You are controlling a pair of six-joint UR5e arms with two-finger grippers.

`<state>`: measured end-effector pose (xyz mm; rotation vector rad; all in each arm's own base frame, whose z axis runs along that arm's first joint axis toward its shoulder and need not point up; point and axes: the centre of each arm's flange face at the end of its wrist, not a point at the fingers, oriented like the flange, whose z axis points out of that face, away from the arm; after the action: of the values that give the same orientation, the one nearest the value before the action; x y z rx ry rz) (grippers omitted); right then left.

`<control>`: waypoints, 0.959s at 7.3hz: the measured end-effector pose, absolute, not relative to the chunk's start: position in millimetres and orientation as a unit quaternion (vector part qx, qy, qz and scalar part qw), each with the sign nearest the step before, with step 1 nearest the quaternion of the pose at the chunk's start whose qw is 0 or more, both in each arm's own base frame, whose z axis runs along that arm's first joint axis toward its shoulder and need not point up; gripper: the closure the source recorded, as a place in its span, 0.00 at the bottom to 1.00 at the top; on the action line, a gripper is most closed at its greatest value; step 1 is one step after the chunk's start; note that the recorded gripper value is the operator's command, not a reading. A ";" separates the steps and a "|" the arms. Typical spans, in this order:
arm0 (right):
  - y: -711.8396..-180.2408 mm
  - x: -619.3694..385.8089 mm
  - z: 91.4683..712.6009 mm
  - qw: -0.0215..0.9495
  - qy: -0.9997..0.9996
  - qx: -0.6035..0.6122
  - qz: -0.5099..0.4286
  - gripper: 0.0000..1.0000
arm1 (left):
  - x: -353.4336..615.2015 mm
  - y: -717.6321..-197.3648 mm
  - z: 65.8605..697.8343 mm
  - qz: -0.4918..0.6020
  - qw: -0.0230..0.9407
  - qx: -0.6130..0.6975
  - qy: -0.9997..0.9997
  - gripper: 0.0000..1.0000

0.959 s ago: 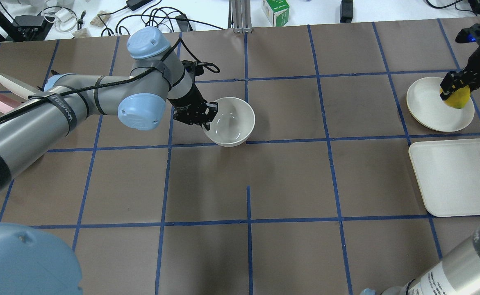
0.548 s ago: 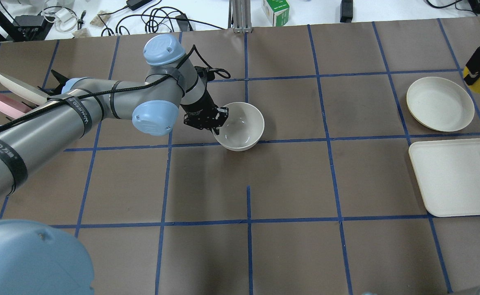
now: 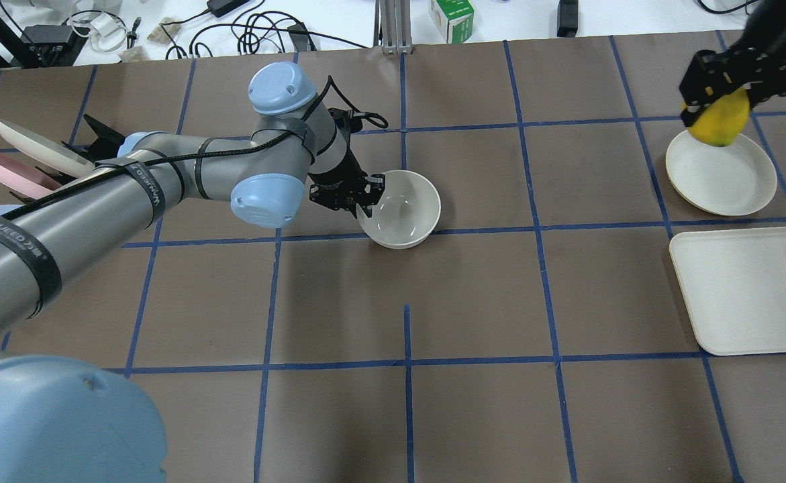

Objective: Place bowl and put lemon in it

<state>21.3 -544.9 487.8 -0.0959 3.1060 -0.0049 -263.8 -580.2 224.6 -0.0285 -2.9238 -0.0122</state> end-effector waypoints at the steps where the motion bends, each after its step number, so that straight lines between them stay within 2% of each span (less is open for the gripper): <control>1: -549.2 76.1 483.1 0.017 1.000 -0.023 -0.010 0.96 | -253.3 -585.0 247.4 0.014 0.109 -0.008 -0.994 0.00; 4: -539.2 215.9 467.5 0.019 0.999 0.001 -0.035 0.94 | -184.8 -582.5 356.0 0.016 0.084 -0.031 -0.996 0.00; 7: -537.8 318.0 435.5 0.024 0.999 -0.014 -0.033 0.95 | -125.4 -532.2 464.9 -0.006 0.025 -0.054 -0.998 0.00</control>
<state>318.0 -537.8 435.5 -0.0419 3.0919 -0.1024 -125.4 -532.2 464.9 -0.1680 -3.0863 -0.0200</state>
